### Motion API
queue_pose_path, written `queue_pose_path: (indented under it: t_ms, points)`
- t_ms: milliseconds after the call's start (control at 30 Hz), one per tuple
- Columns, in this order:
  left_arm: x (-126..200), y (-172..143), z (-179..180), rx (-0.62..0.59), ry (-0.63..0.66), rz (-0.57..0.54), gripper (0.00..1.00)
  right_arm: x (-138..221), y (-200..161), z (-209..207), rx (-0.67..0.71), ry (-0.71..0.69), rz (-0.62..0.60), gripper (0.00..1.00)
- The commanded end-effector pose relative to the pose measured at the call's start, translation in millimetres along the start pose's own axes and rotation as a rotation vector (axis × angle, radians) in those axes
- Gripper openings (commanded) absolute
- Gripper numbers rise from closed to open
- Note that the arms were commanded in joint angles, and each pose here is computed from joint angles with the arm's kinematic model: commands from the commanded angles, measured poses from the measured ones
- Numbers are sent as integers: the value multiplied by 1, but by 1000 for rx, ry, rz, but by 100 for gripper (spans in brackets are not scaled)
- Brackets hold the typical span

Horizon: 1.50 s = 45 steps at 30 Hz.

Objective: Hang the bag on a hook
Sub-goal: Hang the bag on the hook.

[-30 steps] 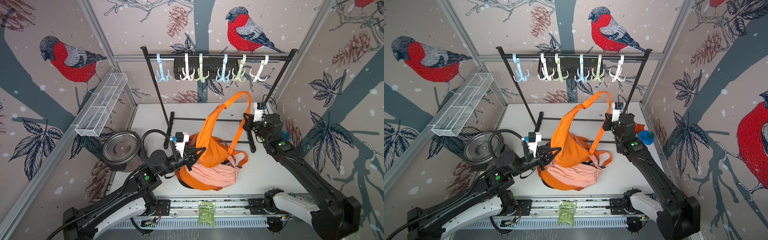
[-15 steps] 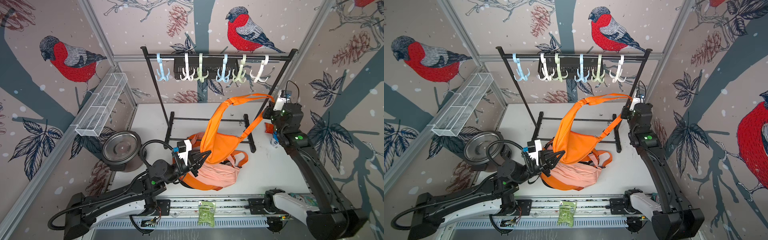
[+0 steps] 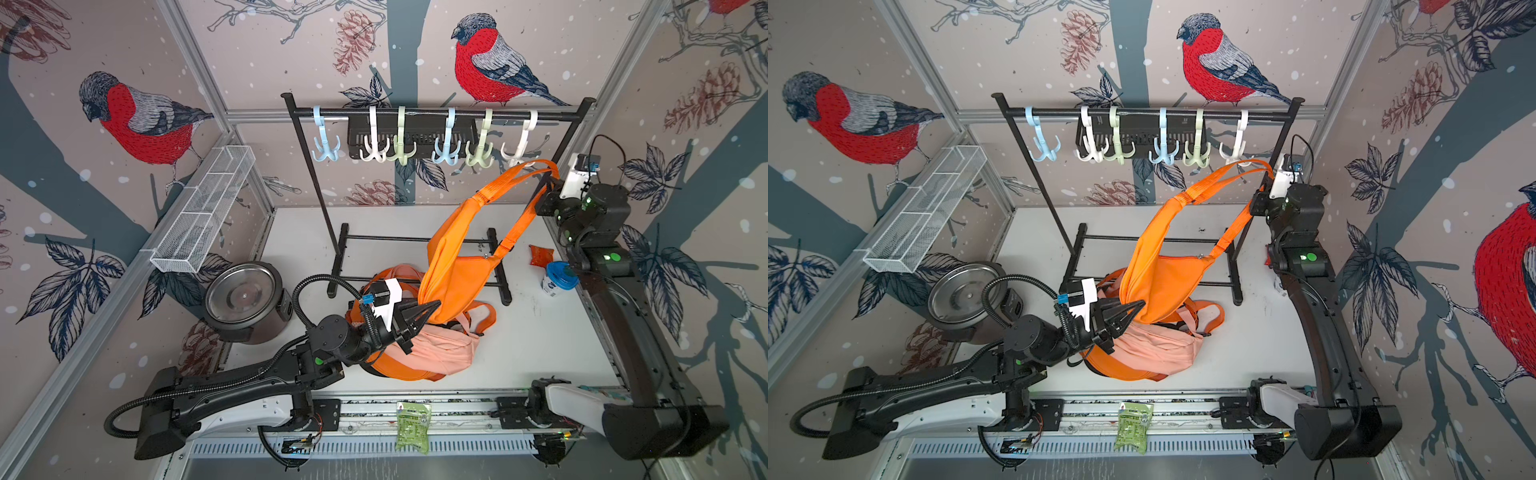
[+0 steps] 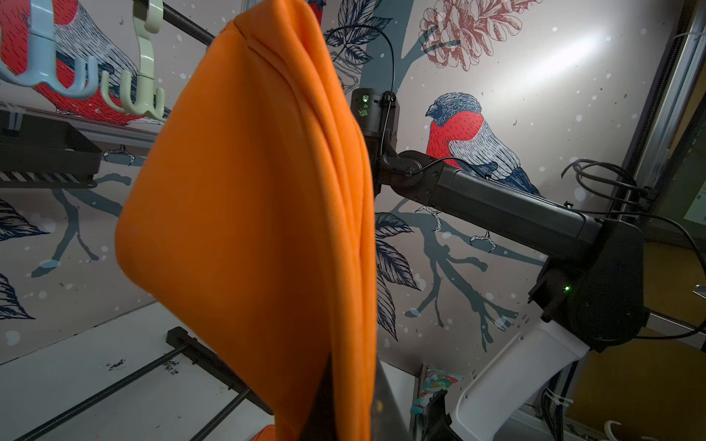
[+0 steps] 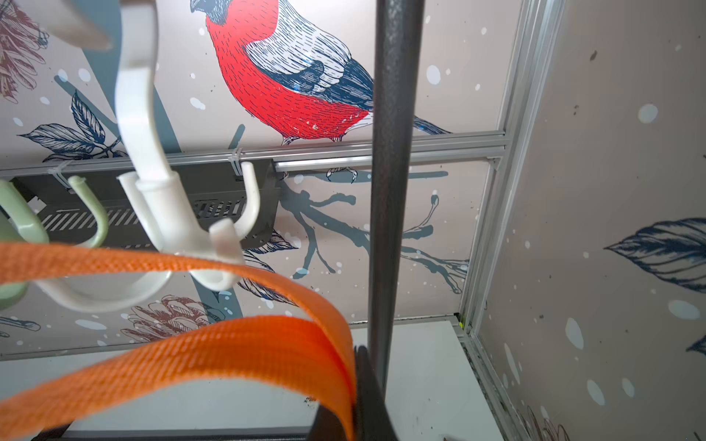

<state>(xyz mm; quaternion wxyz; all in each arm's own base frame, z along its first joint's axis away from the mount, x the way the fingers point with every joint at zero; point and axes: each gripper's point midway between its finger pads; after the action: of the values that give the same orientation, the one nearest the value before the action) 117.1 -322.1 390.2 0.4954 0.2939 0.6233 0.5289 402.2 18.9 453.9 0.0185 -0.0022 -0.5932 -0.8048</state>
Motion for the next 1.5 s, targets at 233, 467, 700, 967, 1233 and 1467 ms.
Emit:
queue_pose_path:
  t_ms: [233, 467, 700, 967, 1233, 1467]
  points:
    - [-19, 20, -17, -20, -62, -68, 0, -27, 18, 7, 17, 34, -8, 1]
    - [-27, 17, -24, -14, -83, -60, 0, -44, 23, 8, 13, 45, 4, 2]
    - [-31, 8, -26, 0, -88, -41, 0, -59, 11, 7, 12, 56, 42, 1]
    - [-33, 11, -25, 0, -81, -49, 0, -58, 29, 13, 3, 66, 10, 2]
    - [-33, 12, -23, -2, -71, -53, 0, -59, 44, 15, 14, 62, -18, 1]
    - [-36, 4, -23, 17, -65, -29, 0, -77, 27, 19, 14, 85, 45, 2]
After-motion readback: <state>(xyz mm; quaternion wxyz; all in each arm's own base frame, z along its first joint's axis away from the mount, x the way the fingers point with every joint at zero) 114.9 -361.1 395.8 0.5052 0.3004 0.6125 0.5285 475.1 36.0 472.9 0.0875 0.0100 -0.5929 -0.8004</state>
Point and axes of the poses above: each gripper's point midway between its finger pads, its own x axis back along the fingers, its own z axis along the line the jaws close on, y = z × x, and after that the axes turned 15 degrees about -x, right-handed
